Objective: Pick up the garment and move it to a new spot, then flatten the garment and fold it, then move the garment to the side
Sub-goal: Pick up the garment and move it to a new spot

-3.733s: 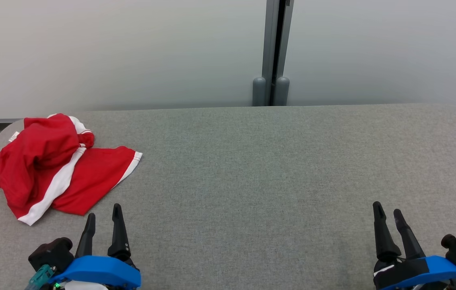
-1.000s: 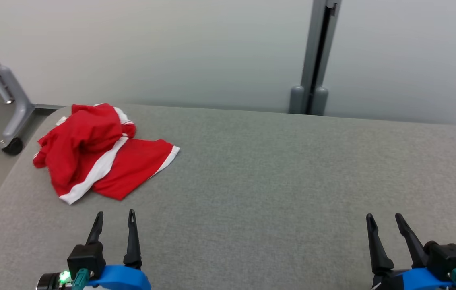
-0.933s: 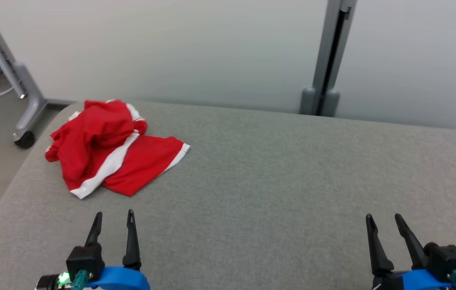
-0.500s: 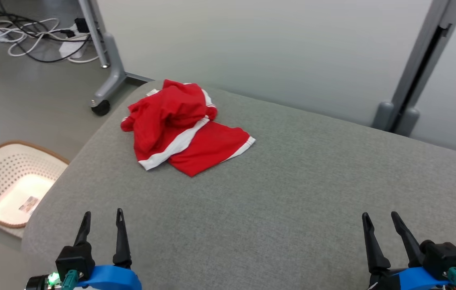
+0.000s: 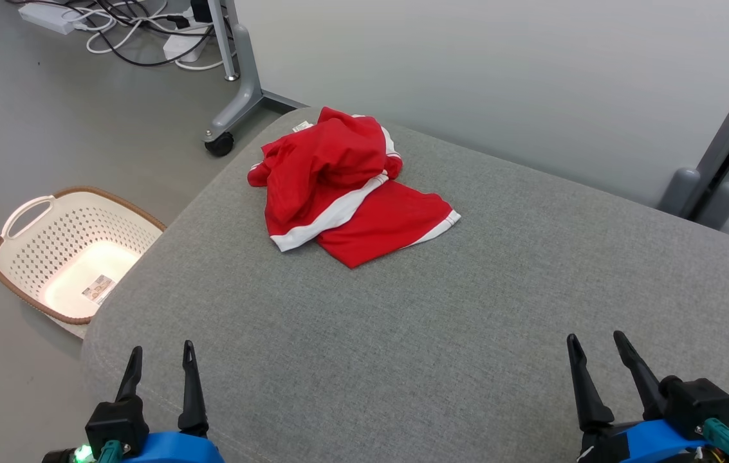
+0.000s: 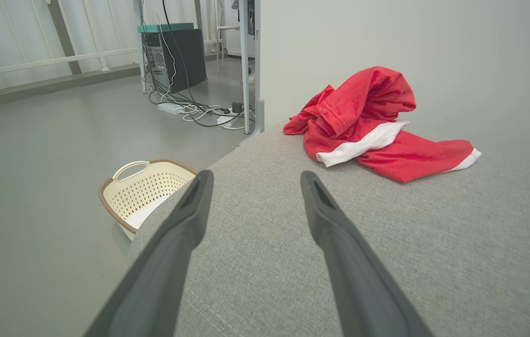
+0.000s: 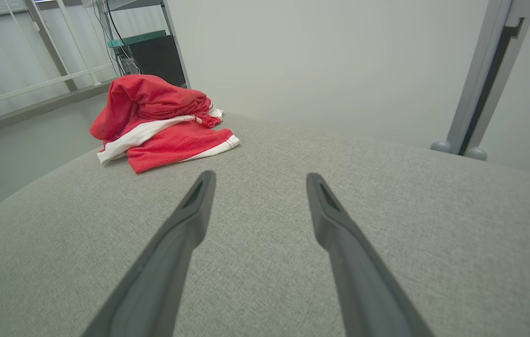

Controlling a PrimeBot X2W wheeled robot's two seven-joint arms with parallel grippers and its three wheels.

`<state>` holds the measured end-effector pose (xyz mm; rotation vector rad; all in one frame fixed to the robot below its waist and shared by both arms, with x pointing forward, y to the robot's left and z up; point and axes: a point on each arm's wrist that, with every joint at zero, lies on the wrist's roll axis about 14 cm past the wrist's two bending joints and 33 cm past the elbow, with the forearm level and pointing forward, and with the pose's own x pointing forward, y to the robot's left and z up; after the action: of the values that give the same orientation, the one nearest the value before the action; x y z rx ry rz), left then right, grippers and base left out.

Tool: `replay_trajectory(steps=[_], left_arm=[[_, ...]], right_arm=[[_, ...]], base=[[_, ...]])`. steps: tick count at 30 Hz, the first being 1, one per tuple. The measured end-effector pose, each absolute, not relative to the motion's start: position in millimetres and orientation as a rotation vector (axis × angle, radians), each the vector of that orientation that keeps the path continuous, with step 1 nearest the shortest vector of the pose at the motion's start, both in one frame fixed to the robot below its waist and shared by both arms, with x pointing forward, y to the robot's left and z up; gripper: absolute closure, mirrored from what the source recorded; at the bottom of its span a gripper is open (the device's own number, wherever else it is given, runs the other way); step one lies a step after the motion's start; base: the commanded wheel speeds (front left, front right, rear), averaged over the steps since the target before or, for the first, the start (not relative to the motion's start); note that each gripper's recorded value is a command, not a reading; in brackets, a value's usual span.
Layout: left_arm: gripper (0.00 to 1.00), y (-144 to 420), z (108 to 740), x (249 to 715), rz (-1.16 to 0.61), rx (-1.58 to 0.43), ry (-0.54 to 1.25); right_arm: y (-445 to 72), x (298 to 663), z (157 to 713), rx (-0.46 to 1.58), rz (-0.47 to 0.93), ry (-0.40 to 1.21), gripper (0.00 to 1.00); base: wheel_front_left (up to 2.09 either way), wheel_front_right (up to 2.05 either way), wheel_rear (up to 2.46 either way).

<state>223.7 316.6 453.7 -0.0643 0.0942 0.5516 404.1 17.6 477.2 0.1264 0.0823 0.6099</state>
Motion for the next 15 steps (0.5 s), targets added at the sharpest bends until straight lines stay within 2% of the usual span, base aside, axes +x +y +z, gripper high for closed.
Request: replay_trajectory(steps=[10, 15], left_arm=[[0.00, 315.9, 453.4, 223.7, 0.549, -0.066, 0.094], [0.00, 317.8, 487.4, 251.9, 0.487, -0.096, 0.002]], right_arm=[[16.2, 404.5, 476.3, 0.124, 0.606, 0.085, 0.00], [10.1, 407.3, 475.8, 0.136, 0.587, 0.083, 0.00]], base=[[0.00, 0.00, 0.00], [0.00, 0.00, 0.00]])
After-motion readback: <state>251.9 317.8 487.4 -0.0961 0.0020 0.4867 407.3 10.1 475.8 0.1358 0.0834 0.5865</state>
